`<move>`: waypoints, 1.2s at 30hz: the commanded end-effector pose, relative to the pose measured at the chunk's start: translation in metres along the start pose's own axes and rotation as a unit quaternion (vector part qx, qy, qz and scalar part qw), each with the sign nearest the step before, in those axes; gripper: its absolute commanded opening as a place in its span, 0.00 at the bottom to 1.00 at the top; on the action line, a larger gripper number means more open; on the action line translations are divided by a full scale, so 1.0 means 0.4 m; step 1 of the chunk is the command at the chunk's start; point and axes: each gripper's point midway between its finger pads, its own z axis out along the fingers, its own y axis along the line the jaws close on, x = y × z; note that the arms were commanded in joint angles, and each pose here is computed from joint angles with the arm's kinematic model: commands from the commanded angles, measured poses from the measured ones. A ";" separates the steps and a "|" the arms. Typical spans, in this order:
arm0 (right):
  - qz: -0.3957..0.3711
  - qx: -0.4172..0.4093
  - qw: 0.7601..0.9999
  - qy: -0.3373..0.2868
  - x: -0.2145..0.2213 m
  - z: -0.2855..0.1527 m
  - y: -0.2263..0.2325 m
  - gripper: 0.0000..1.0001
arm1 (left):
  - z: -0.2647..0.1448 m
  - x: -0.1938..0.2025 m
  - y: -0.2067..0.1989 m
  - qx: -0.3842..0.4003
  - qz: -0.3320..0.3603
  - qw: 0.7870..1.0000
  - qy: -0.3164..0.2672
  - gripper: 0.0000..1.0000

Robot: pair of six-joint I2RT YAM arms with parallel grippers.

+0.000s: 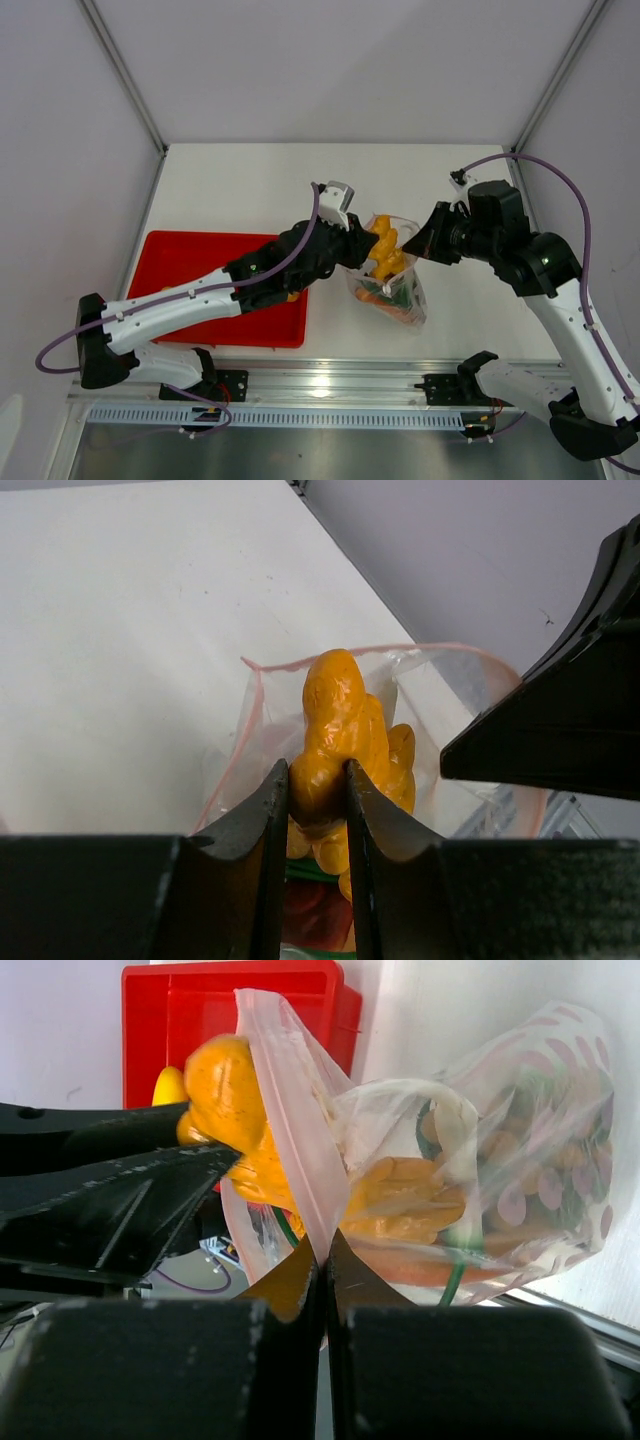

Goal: Place the food in the zip-top bag and seal the zipper
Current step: Place the fake vegetable in the zipper food storage bag.

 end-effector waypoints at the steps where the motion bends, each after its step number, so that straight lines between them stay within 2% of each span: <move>1: -0.008 -0.048 0.998 -0.047 -0.056 -0.041 0.061 0.00 | -0.020 -0.008 0.001 0.004 0.001 1.000 -0.012 0.06; 5: -0.013 -0.034 0.998 -0.050 -0.060 -0.036 0.044 0.00 | -0.030 0.012 -0.006 0.005 -0.016 1.000 0.017 0.29; 7: -0.015 -0.029 0.998 -0.050 -0.061 -0.033 0.038 0.00 | -0.033 0.037 -0.005 0.003 -0.026 0.999 0.040 0.34; 9: -0.016 -0.025 0.998 -0.051 -0.062 -0.031 0.033 0.00 | -0.037 0.042 -0.009 0.005 -0.032 0.998 0.050 0.44; 10: -0.018 -0.023 0.998 -0.052 -0.062 -0.032 0.032 0.00 | -0.041 0.048 -0.005 -0.001 -0.038 0.998 0.058 0.53; 13: -0.022 -0.018 0.998 -0.054 -0.062 -0.032 0.025 0.00 | -0.048 0.051 0.004 -0.011 -0.036 0.997 0.064 0.66; 16: -0.026 -0.010 0.998 -0.055 -0.062 -0.032 0.016 0.00 | -0.064 0.031 0.018 -0.024 -0.028 0.998 0.058 0.73; 21: -0.033 -0.001 0.998 -0.055 -0.058 -0.032 0.004 0.00 | -0.093 -0.022 0.012 -0.015 -0.013 0.999 0.039 0.73; 26: -0.038 -0.004 0.998 -0.055 -0.057 -0.036 0.006 0.00 | -0.081 -0.029 -0.006 0.003 0.022 0.998 0.050 0.74; 33: -0.036 -0.017 0.998 -0.053 -0.054 -0.045 0.019 0.00 | -0.057 -0.010 -0.020 0.023 0.011 0.997 0.067 0.68; 36: -0.036 -0.015 0.998 -0.051 -0.051 -0.045 0.016 0.00 | -0.056 0.010 -0.030 0.038 0.006 0.996 0.075 0.59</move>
